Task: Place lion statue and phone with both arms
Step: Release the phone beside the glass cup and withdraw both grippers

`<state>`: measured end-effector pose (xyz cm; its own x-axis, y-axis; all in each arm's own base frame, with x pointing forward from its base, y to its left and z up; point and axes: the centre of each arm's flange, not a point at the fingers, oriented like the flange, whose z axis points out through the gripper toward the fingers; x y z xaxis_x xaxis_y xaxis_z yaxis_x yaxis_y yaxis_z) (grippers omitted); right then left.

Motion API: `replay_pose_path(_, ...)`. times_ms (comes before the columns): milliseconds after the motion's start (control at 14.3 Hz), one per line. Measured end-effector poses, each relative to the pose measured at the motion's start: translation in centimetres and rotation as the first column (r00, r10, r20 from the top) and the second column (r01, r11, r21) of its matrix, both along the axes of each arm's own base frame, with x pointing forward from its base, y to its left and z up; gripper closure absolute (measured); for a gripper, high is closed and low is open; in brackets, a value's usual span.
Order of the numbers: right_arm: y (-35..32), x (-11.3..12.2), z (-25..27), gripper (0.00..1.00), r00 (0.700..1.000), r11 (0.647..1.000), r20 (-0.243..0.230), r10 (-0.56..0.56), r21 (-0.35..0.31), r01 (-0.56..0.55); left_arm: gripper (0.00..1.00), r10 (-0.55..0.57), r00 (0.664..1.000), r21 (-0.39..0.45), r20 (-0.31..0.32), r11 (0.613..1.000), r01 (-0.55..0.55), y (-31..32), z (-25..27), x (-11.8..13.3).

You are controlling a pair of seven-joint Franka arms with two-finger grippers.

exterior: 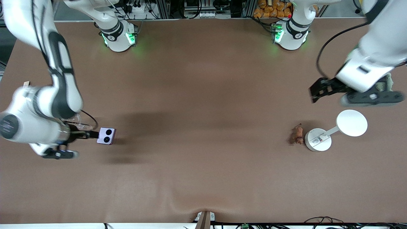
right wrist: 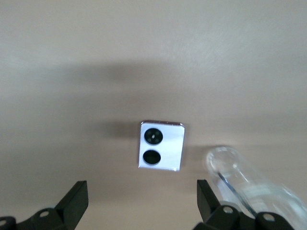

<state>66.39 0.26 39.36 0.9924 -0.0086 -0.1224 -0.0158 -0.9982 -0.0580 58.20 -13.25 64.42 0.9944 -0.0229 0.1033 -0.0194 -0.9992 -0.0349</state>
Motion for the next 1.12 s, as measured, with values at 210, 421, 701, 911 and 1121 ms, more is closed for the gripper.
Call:
replay_pose_path(210,-1.7,-3.1,9.0,0.00,0.999,0.999,0.035,0.025,0.037,-0.026,0.00,-0.015,1.000,0.020,-0.023,1.000,0.015,4.4,1.5,-1.0)
replay_pose_path(421,-4.2,-6.6,14.7,0.00,0.999,0.999,0.029,0.030,0.042,-0.031,0.00,0.009,0.999,0.005,-0.051,1.000,-0.009,6.6,1.3,-2.2)
replay_pose_path(701,-4.6,-10.4,19.2,0.00,1.000,0.999,-0.012,0.017,0.040,-0.017,0.00,0.022,0.996,-0.006,-0.081,1.000,-0.022,7.6,0.7,-4.6)
replay_pose_path(911,-4.2,-12.2,21.1,0.00,0.999,0.999,-0.034,-0.017,0.030,0.018,0.00,0.009,0.995,-0.032,-0.100,0.999,-0.012,7.0,0.2,-6.3)
replay_pose_path(1121,-4.3,-12.9,22.3,0.00,1.000,1.000,-0.017,-0.021,0.007,0.021,0.00,-0.011,0.995,-0.033,-0.102,0.999,0.008,6.1,0.3,-7.4)
